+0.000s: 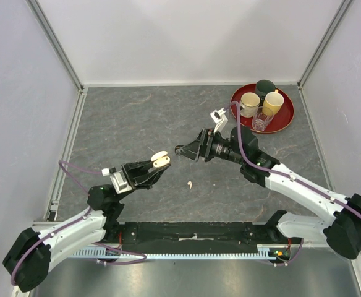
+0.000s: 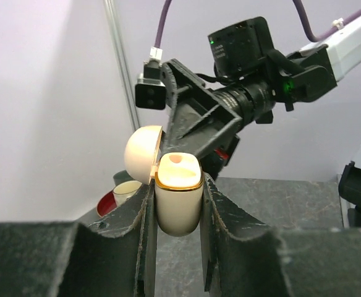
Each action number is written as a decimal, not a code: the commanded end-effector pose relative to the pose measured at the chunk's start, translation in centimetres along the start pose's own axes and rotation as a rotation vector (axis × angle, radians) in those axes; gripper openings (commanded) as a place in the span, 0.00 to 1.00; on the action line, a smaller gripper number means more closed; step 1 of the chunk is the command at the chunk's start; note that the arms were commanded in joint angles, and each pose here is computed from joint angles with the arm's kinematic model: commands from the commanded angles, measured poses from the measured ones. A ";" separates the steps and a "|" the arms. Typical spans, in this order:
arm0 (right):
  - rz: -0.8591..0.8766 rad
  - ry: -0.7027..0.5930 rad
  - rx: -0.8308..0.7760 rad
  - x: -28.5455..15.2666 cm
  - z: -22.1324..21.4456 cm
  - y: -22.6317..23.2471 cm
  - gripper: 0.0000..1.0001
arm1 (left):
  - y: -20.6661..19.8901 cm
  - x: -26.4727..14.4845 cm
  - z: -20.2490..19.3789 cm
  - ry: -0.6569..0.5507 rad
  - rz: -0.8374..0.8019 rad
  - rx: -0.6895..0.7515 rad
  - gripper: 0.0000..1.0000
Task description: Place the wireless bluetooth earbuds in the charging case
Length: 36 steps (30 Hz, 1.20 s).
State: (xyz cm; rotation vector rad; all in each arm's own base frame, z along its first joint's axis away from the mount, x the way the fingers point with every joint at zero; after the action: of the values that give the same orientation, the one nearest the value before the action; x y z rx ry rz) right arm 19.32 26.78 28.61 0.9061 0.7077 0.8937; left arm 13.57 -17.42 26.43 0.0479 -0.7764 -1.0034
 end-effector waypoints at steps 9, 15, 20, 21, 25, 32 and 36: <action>0.365 0.094 0.065 -1.9 -1.2 4.5 0.86 | 1.4 0.8 1.6 -0.089 0.062 0.129 0.02; 0.369 0.147 0.107 -0.8 -1.8 4.0 0.85 | 1.4 1.3 1.3 -0.090 0.050 0.115 0.02; 0.323 0.178 0.122 0.3 -2.2 3.2 0.82 | 1.4 1.7 1.4 -0.110 0.040 0.120 0.02; 0.312 0.184 0.126 0.4 -2.3 3.0 0.82 | 1.3 1.8 1.2 -0.104 0.038 0.094 0.02; 0.307 0.188 0.128 0.6 -2.4 2.8 0.76 | 1.4 2.0 1.2 -0.109 0.033 0.092 0.02; 0.290 0.195 0.149 1.2 -2.7 2.1 0.58 | 1.3 2.2 1.3 -0.115 0.020 0.086 0.02; 0.300 0.194 0.158 1.3 -2.7 2.2 0.52 | 1.2 2.2 1.3 -0.116 0.015 0.084 0.02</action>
State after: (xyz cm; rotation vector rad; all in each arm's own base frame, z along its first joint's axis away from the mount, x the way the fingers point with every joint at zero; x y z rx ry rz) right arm 17.05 29.22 27.88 1.0804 0.8760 1.1578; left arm 15.53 -18.85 24.18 0.1018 -0.6585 -1.0143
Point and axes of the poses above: each gripper's point midway between its finger pads, its own x axis out along the fingers, its own y axis along the line the jaws close on, z = x × y, the point moved 7 cm from there along -x, back along the fingers, and after that the axes turned 14 degrees about x, right-handed, at the moved point
